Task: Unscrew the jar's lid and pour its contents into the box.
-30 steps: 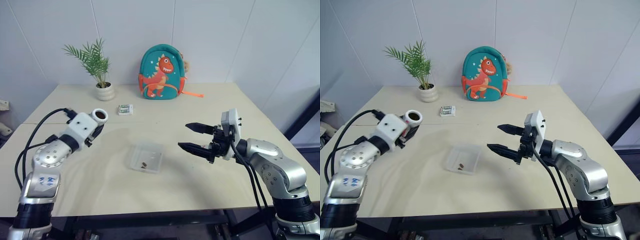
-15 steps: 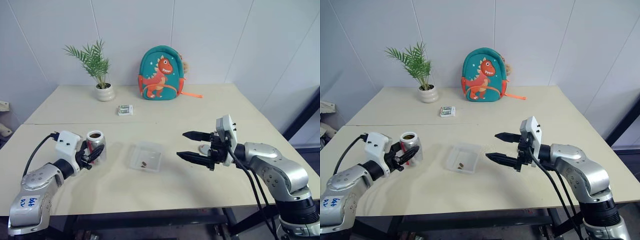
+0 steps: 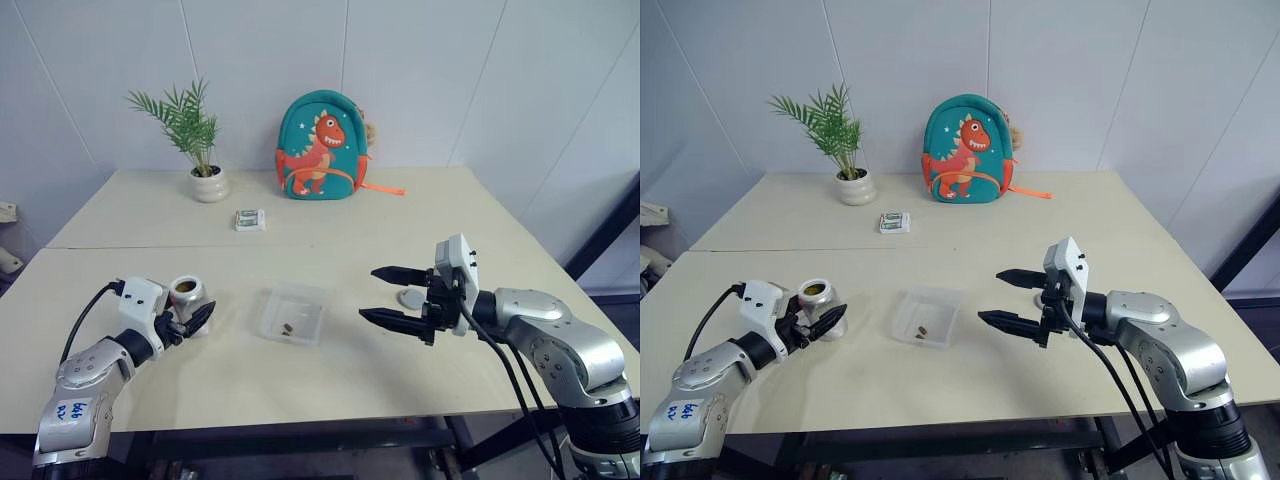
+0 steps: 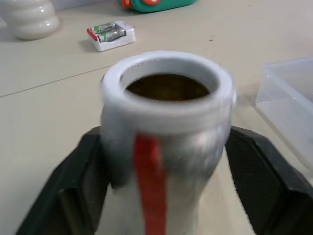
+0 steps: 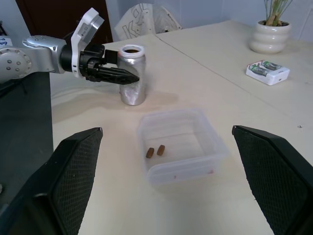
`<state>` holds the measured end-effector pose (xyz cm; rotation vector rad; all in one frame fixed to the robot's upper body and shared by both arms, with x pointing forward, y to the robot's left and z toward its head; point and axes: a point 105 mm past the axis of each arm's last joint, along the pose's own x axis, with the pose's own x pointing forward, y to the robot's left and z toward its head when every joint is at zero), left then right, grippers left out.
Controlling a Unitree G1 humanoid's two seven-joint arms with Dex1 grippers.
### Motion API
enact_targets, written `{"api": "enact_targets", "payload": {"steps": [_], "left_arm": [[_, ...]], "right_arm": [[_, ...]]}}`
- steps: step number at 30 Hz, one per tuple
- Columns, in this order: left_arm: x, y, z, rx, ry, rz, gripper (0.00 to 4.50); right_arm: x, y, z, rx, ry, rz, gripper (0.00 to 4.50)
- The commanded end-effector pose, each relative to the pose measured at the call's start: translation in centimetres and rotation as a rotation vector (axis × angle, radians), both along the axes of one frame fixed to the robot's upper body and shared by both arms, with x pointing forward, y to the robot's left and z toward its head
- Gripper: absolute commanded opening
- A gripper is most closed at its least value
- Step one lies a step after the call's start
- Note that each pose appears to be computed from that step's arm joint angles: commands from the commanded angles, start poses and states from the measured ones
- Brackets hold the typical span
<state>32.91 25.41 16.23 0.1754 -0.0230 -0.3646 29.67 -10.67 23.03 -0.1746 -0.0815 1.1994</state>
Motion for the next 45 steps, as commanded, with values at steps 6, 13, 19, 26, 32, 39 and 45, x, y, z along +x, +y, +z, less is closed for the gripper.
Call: {"api": "enact_targets", "payload": {"steps": [6, 13, 19, 26, 32, 39, 45], "left_arm": [[-0.9, 0.5, 1.2, 0.04, -0.047, -0.012, 4.48], [-3.1, 2.0, 2.4, 0.103, -0.065, -0.014, 4.48], [-5.3, 3.5, 3.0, 0.248, -0.05, -0.034, 4.48], [-9.0, 2.2, 2.9, 0.368, 0.068, -0.27, 4.48], [-8.5, -1.2, 5.5, 0.387, -0.026, -0.431, 4.48], [-7.0, -4.1, 6.1, 0.377, -0.088, -0.542, 4.48], [-6.0, -4.2, 6.5, 0.345, -0.102, -0.536, 4.48]], "right_arm": [[0.2, 0.2, 0.7, -0.011, -0.066, 0.03, 4.5], [0.6, 0.3, 1.0, -0.029, -0.12, 0.052, 4.5], [0.6, 0.2, 0.7, -0.092, -0.185, 0.092, 4.5], [0.6, -0.1, 1.1, -0.122, -0.197, 0.143, 4.5], [0.1, 0.3, 1.0, -0.16, -0.231, 0.191, 4.5], [-0.3, -0.2, 0.9, -0.193, -0.255, 0.196, 4.5], [-0.4, -0.9, 0.5, -0.2, -0.249, 0.145, 4.5]]}}
